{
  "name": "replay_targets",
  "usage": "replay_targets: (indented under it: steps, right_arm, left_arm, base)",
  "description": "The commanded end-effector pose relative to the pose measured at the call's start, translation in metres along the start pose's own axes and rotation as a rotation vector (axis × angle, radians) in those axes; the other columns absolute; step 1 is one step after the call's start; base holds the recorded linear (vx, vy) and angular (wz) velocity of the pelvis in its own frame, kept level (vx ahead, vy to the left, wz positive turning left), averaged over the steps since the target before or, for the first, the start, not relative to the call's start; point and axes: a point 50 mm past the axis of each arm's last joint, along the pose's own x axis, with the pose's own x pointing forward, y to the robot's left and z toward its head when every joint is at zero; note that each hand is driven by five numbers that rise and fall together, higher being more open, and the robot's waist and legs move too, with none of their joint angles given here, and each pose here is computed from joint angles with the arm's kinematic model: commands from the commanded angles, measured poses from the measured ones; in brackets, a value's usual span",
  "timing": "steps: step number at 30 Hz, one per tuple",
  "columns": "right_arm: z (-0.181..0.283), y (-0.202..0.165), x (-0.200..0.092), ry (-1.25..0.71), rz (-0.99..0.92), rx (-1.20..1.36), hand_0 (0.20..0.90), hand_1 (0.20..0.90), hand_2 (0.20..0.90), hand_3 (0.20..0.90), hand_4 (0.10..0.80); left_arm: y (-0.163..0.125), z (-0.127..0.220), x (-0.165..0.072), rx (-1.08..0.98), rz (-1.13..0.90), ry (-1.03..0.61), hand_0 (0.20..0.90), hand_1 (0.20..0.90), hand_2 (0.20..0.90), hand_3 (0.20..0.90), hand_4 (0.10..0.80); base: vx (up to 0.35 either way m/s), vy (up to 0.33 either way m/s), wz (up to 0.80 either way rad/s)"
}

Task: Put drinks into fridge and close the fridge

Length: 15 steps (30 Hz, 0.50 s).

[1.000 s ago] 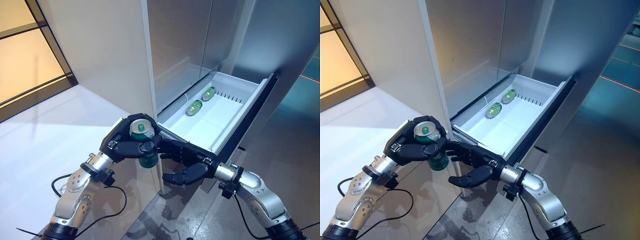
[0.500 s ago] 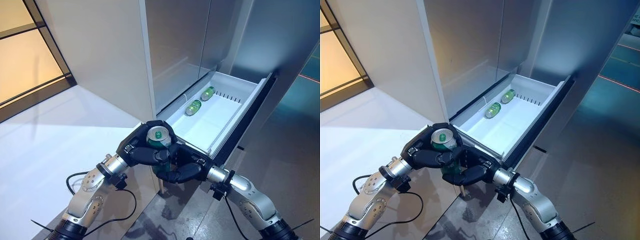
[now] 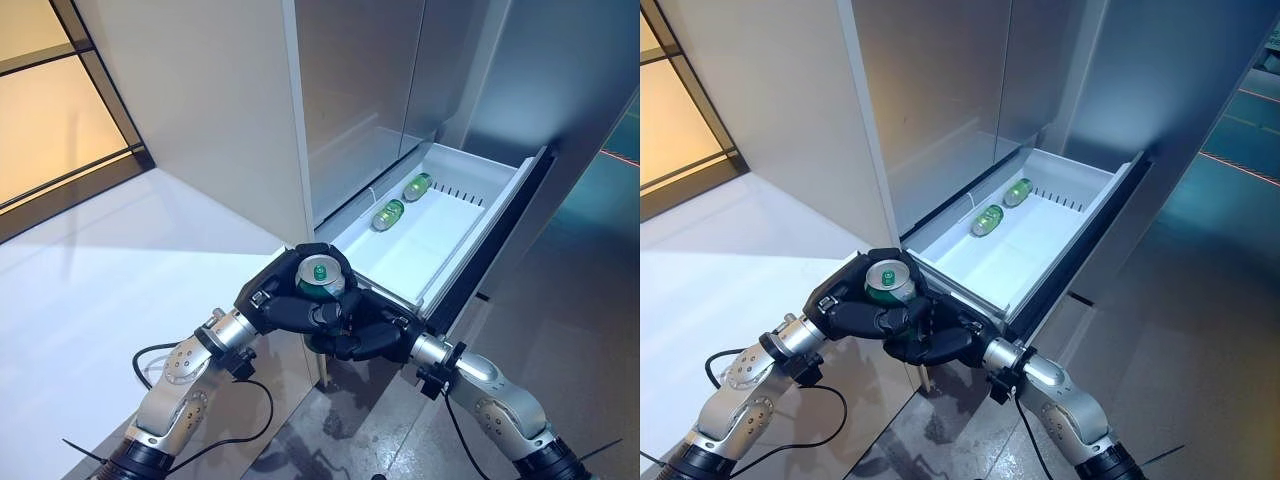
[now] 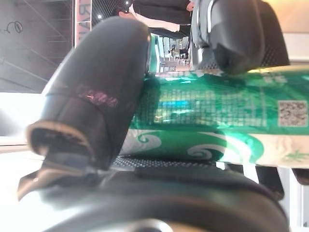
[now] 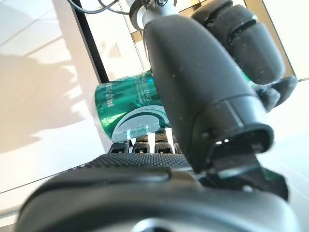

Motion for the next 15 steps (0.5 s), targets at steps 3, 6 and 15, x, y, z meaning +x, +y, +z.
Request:
replay_targets:
  steps: [3,6,15]
  right_arm:
    - [0.053,0.043,0.034,-0.289,0.247,0.010,0.900,0.900,0.900,0.900,0.800]
    - [0.055,0.038,0.033,-0.313,0.197,-0.007,0.900,0.900,0.900,0.900,0.800]
    - [0.075,0.039,0.028,-0.400,0.135,-0.219,0.900,0.900,0.900,0.900,0.800]
  left_arm:
    - [-0.034,0.072,0.049,0.008,-0.296,-0.435,0.300,0.300,0.300,0.200,0.100]
    - [-0.034,0.072,0.048,0.018,-0.269,-0.456,0.300,0.300,0.300,0.200,0.100]
    - [-0.031,0.072,0.049,0.030,-0.157,-0.462,0.300,0.300,0.300,0.200,0.100]
  base:
    - [0.000,0.000,0.00]
    - [0.000,0.000,0.00]
    - [0.000,0.000,0.00]
